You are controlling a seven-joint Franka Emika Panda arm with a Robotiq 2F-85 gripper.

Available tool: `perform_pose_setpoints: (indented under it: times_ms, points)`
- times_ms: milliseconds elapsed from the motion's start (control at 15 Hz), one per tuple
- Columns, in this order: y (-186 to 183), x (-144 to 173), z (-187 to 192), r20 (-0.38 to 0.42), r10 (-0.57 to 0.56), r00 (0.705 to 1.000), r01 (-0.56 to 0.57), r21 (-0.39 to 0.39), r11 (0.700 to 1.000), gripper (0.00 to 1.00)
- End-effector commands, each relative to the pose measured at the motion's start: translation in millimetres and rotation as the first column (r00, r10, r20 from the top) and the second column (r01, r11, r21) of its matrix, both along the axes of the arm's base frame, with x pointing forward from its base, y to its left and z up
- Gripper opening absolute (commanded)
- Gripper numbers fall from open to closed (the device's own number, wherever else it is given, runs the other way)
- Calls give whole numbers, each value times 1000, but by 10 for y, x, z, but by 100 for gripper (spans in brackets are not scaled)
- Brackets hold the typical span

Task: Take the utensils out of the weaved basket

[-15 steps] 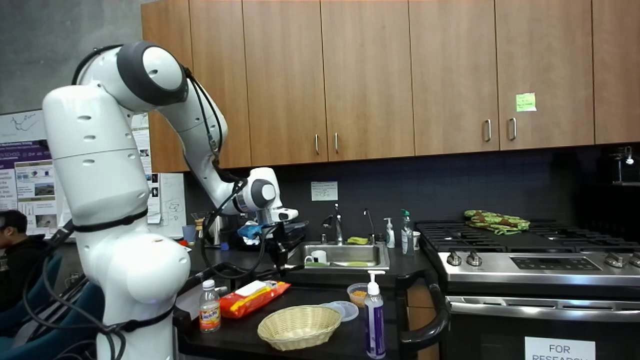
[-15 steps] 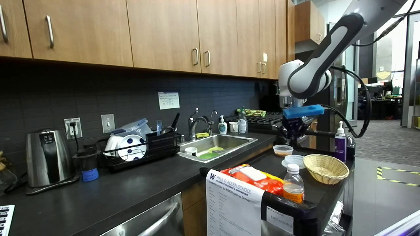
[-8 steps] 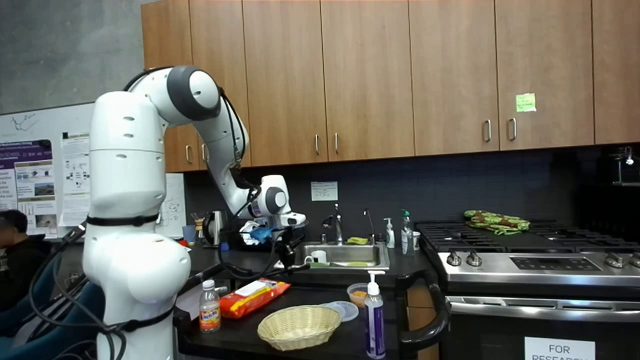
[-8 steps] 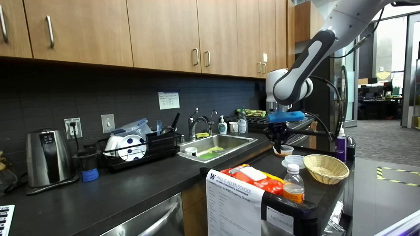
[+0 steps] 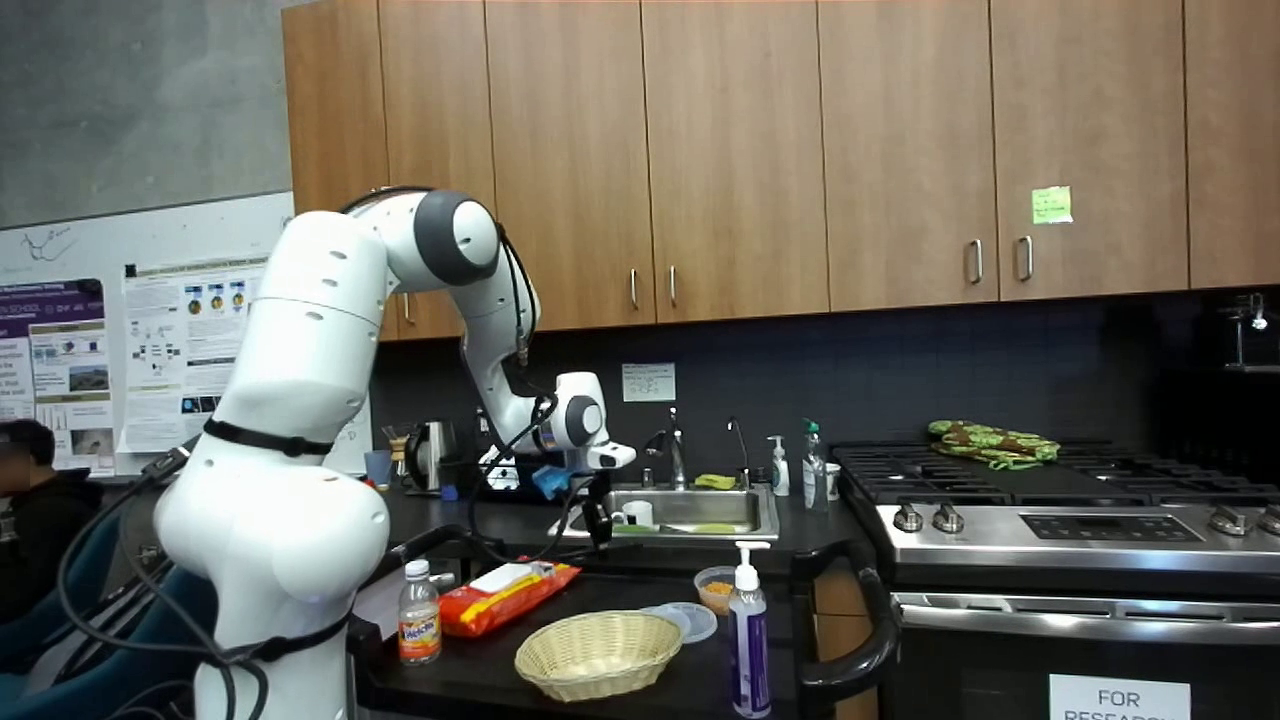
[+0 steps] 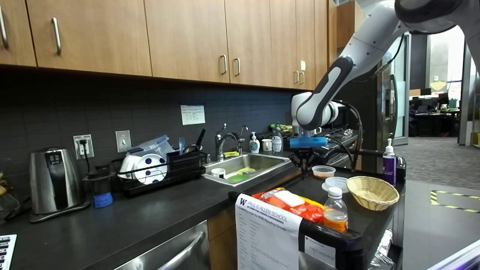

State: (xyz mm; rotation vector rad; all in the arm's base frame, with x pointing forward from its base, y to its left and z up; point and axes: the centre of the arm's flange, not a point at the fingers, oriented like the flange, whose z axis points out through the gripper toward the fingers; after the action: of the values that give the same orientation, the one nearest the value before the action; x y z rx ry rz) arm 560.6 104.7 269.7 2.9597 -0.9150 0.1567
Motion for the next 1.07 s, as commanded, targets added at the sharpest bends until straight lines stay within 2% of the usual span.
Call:
perform_pose_setpoints:
  times_ms: [0,333,800,867,1000]
  points:
    - [59,302,-139,-15,-104,994,104,0,995,4]
    - [-31,485,-315,-44,-253,966,254,14,967,4]
    - [-132,612,-414,-75,-365,928,369,43,929,4]
    - [-136,613,-415,-77,-369,926,373,45,927,39]
    - [-138,607,-416,-76,-371,925,375,49,926,44]
